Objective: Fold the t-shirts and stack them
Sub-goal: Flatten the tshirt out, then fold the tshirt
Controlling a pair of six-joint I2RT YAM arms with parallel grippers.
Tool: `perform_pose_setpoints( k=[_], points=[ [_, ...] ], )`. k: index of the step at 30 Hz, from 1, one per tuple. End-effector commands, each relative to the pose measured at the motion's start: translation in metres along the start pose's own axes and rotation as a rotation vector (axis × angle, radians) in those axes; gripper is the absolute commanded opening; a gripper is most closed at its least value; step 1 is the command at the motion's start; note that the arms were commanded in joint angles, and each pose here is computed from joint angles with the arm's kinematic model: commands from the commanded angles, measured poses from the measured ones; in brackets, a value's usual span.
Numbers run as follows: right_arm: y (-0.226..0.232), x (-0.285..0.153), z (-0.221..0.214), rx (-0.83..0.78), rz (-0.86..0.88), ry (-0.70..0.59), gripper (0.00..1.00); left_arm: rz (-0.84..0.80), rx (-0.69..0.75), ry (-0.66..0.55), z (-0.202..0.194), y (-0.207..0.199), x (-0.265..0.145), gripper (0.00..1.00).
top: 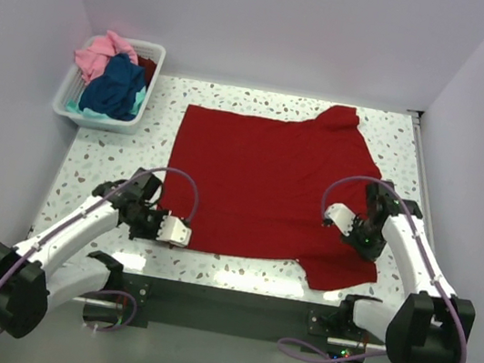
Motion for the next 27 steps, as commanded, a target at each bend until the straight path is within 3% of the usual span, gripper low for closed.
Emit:
perform_pose_setpoints(
  k=[1,9,27],
  points=[
    [-0.002,-0.01,-0.009,-0.014,-0.014,0.017,0.0,0.002,-0.008,-0.058,0.013,0.008,-0.029,0.0],
    [-0.028,-0.028,0.003,-0.007,-0.028,-0.008,0.0,0.034,-0.06,-0.083,0.014,0.035,-0.046,0.0],
    [-0.105,-0.032,0.056,-0.05,0.013,-0.013,0.0,0.128,-0.168,-0.106,0.014,0.145,-0.056,0.0]
  ],
)
Point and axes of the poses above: each gripper's point midway between its finger pads, its own x axis out along the fingers, its own y axis along the line the jaws close on, z = x × y, the point moved 2 cm from there along -x, back along the fingers, and after that the axes turned 7 degrees about x, right-handed, at the moved point
